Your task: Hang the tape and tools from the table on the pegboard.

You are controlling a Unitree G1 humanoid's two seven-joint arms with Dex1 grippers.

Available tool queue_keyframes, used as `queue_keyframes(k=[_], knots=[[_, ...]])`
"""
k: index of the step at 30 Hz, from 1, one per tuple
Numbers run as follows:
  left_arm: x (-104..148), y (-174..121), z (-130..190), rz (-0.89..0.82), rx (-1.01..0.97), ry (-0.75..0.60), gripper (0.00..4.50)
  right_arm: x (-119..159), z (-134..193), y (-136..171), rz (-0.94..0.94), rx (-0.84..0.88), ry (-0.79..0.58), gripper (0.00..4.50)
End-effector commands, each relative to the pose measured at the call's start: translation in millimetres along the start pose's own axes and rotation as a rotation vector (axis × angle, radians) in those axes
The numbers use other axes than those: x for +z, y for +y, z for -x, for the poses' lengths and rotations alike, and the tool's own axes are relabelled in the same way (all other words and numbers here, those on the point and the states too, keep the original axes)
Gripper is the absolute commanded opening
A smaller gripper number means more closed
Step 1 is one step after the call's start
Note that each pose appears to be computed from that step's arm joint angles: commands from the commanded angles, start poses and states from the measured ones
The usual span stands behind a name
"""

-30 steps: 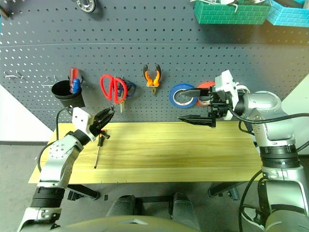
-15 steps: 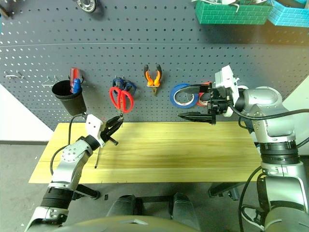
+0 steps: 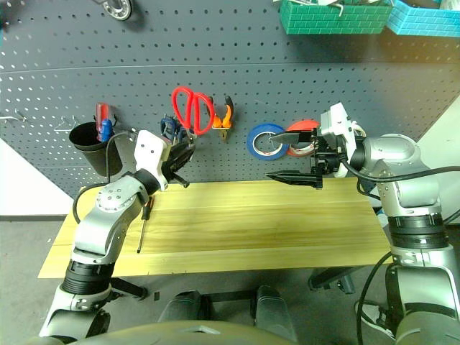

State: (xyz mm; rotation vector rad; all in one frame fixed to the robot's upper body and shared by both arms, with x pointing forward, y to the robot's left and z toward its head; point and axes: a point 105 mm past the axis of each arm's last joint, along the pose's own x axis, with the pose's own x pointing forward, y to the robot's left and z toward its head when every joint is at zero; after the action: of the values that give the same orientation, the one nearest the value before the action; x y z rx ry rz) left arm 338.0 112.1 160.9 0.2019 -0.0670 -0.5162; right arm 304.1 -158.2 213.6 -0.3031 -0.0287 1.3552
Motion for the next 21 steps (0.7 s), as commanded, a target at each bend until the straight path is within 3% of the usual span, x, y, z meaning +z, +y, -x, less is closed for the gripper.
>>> queue_keyframes(k=[1,6,21], knots=[[12,-6,11,-0.040,-0.009,-0.038,0.35,14,2,2,0.055,0.005,-0.017,4.50],[6,-11,26,-0.068,-0.010,-0.014,0.35,13,2,3,0.050,0.015,-0.011,4.50],[-20,19,50,0.010,0.208,0.112,0.35,9,-1,3,0.050,0.030,0.004,4.50]])
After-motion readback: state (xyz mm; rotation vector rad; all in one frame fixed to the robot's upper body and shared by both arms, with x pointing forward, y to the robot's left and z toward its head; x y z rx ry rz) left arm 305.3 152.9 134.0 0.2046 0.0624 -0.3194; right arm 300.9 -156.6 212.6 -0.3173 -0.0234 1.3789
